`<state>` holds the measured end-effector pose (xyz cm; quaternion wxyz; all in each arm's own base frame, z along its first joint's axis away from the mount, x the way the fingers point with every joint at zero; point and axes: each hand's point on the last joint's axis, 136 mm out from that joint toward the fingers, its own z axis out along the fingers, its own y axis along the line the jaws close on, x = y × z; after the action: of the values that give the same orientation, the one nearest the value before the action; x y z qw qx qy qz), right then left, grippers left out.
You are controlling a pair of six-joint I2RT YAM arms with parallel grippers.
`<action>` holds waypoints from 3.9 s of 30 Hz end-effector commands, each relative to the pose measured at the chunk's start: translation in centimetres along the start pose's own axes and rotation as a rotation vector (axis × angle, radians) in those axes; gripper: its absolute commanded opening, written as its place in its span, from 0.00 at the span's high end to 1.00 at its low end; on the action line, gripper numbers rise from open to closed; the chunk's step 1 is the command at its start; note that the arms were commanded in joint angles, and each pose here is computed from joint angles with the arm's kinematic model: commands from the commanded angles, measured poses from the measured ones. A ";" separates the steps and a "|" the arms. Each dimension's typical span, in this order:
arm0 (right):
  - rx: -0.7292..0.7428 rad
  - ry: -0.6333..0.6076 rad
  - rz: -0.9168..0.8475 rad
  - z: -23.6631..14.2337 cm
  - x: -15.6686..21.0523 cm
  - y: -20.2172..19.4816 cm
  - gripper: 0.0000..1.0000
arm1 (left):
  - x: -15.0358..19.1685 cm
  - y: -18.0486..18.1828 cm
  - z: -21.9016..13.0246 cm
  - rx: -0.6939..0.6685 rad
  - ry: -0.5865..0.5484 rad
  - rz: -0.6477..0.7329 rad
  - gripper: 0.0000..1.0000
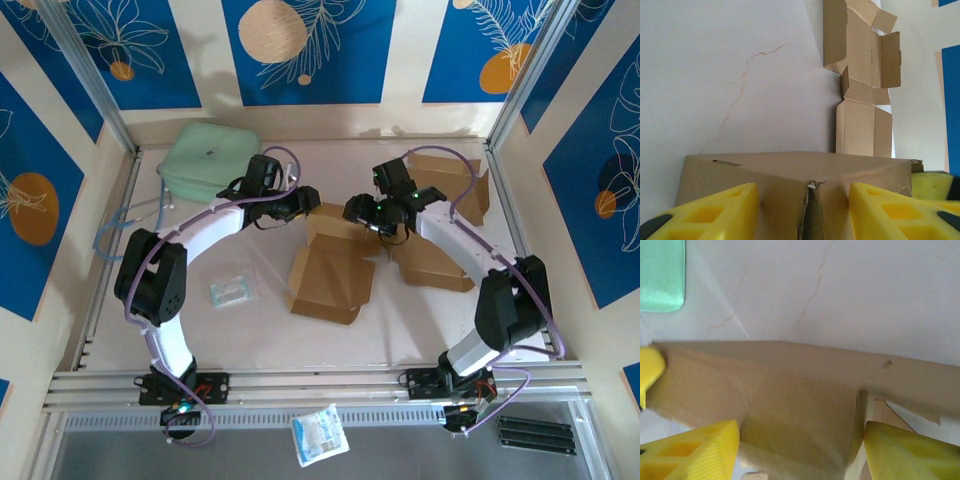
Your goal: Fold the paper box
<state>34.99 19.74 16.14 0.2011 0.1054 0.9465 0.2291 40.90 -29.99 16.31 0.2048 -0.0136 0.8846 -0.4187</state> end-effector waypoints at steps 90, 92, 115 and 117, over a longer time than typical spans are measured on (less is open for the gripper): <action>-0.142 -0.255 -0.258 4.6 6.1 -1.1 0.08 | 0.0 0.0 -0.5 -0.034 -0.019 0.054 0.50; -0.138 -0.260 -0.258 3.5 6.4 -1.4 0.05 | 0.0 -0.1 -0.9 -0.046 -0.030 0.069 0.47; -0.062 -0.418 -0.396 -9.5 4.0 -4.7 0.02 | 0.7 -3.6 -8.2 -0.179 -0.280 0.409 0.31; -0.015 -0.386 -0.360 -8.9 3.1 -6.4 0.04 | 1.8 -4.5 -8.4 -0.188 -0.308 0.502 0.31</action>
<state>27.25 13.37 20.21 0.4386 -0.0286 0.8745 0.2050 36.37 -26.99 22.65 0.3777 0.0762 0.8709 -0.3050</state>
